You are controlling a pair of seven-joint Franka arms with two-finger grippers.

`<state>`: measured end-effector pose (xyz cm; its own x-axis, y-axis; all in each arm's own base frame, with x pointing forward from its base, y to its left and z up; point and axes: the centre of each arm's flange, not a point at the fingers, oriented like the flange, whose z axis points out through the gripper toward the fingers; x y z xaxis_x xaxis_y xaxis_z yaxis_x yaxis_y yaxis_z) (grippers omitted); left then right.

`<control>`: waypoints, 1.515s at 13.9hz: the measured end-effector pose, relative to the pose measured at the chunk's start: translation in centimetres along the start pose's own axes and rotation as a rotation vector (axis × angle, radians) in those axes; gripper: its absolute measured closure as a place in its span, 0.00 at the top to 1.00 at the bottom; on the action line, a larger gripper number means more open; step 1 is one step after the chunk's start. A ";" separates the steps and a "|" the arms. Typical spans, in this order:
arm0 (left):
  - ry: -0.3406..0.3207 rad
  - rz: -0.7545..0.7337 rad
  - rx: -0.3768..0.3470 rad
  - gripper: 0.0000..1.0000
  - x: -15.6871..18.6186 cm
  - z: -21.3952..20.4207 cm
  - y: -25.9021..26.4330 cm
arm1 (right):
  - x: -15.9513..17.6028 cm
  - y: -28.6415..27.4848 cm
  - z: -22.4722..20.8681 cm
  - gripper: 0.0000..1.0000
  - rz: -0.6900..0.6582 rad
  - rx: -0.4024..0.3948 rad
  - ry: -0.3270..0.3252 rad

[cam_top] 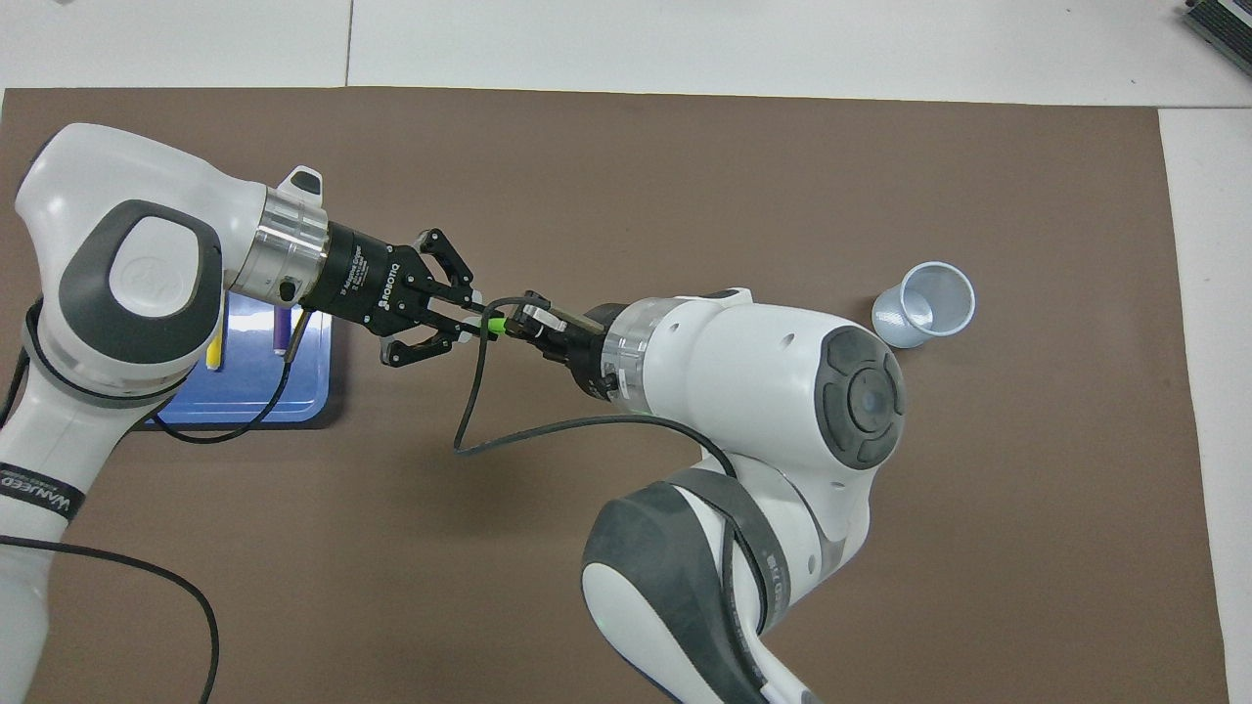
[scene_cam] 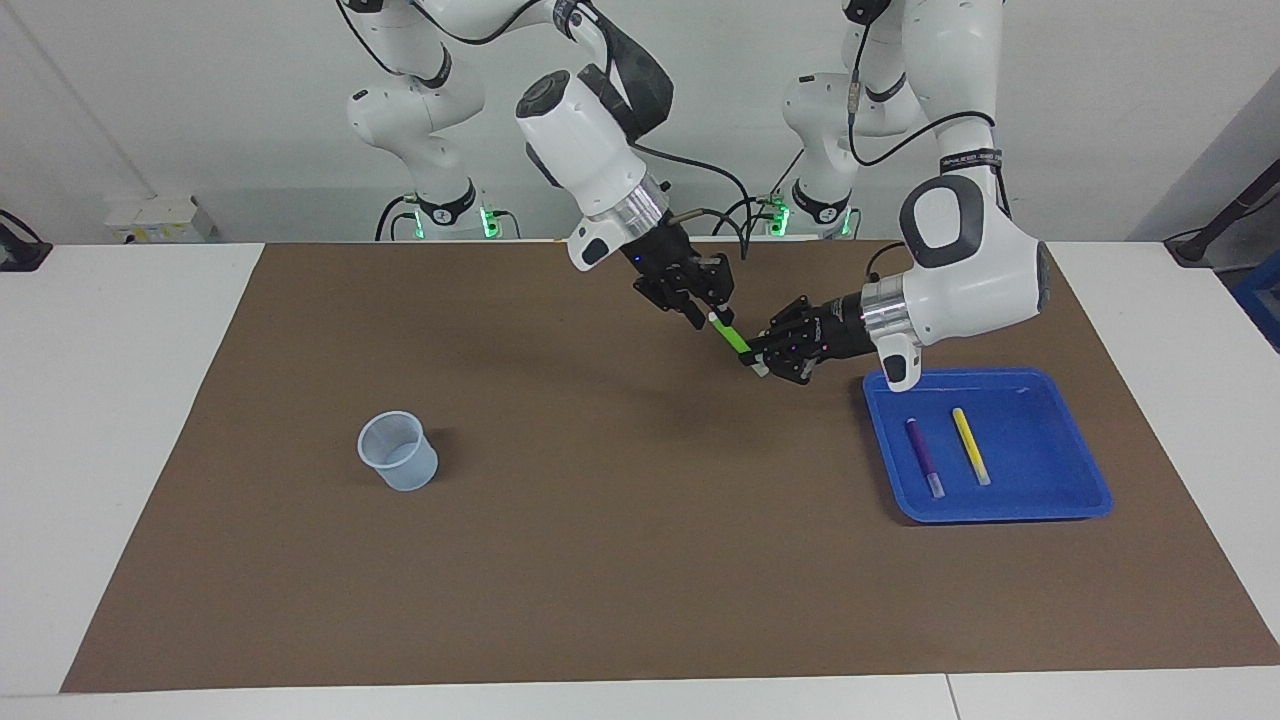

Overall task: Transfer and insert pens with both arms
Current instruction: 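Grasp the green pen tip with the right gripper, open the left gripper, then carry the green pen to the white cup with the right gripper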

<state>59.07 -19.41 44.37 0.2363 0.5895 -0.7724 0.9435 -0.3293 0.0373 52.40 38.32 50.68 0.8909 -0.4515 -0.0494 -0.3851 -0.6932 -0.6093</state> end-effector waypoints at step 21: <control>0.003 -0.011 -0.009 0.76 0.0 -0.3 -0.1 | 2.8 1.4 -0.8 0.18 -0.181 -0.070 0.006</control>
<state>59.05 -19.18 44.59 0.2265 0.5952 -0.7710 0.9481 -0.3160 0.0345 54.16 35.65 50.34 0.9457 -0.3192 0.0607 -0.2349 -0.8007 -0.5511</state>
